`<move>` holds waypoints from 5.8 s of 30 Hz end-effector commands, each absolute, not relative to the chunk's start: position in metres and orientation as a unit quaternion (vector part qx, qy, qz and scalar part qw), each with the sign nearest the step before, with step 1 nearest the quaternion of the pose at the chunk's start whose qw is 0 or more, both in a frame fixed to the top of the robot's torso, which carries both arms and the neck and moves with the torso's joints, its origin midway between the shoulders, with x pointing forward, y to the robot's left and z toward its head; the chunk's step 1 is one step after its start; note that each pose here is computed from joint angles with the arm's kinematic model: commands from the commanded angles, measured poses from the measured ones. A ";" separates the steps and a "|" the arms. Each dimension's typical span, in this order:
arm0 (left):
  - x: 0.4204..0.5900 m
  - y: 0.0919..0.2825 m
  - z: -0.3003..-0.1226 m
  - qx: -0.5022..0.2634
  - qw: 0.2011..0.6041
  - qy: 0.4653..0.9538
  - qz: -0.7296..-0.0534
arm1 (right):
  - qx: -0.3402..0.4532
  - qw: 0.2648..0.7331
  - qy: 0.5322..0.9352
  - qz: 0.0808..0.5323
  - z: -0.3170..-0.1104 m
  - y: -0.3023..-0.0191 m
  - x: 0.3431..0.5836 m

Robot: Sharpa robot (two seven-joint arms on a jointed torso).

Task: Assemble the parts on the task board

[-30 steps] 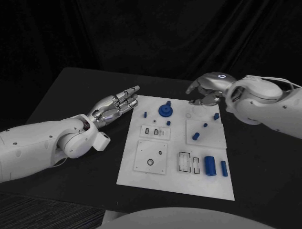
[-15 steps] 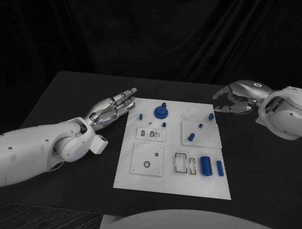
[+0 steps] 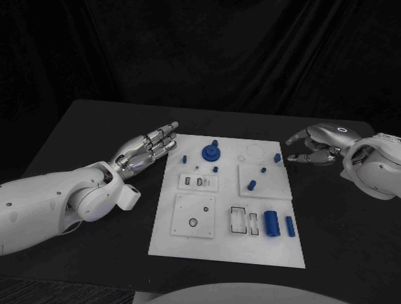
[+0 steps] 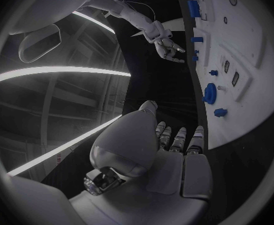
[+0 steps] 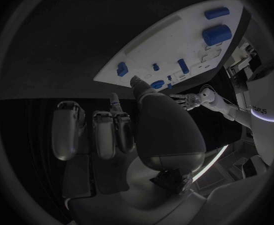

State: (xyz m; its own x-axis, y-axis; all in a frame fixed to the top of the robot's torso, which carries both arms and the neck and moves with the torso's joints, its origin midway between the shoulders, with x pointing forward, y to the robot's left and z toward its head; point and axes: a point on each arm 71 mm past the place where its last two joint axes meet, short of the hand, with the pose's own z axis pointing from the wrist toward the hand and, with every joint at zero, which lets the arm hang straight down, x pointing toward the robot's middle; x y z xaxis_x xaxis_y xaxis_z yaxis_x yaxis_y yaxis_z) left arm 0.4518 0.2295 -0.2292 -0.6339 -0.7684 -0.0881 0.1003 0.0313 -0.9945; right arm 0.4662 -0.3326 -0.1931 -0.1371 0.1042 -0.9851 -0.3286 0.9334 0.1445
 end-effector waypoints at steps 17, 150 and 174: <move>0.451 0.228 -0.230 -0.261 0.337 0.628 -0.651 | -0.081 0.648 0.739 0.164 -0.211 -0.329 0.475; 0.452 0.220 -0.233 -0.257 0.326 0.629 -0.657 | -0.168 0.559 0.752 0.307 -0.236 -0.134 0.458; 0.452 0.219 -0.234 -0.257 0.321 0.632 -0.657 | -0.177 0.543 0.765 0.300 -0.245 -0.128 0.457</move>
State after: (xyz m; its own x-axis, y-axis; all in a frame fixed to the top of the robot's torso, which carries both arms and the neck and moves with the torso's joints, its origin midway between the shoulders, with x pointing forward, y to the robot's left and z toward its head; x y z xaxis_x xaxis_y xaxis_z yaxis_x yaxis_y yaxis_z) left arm 0.4535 0.2207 -0.2347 -0.6511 -0.7550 -0.0777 0.0907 0.0242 -0.9956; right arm 0.4591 -0.1276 -0.2384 -0.3265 0.0842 -0.9414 -0.6083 0.7436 0.2775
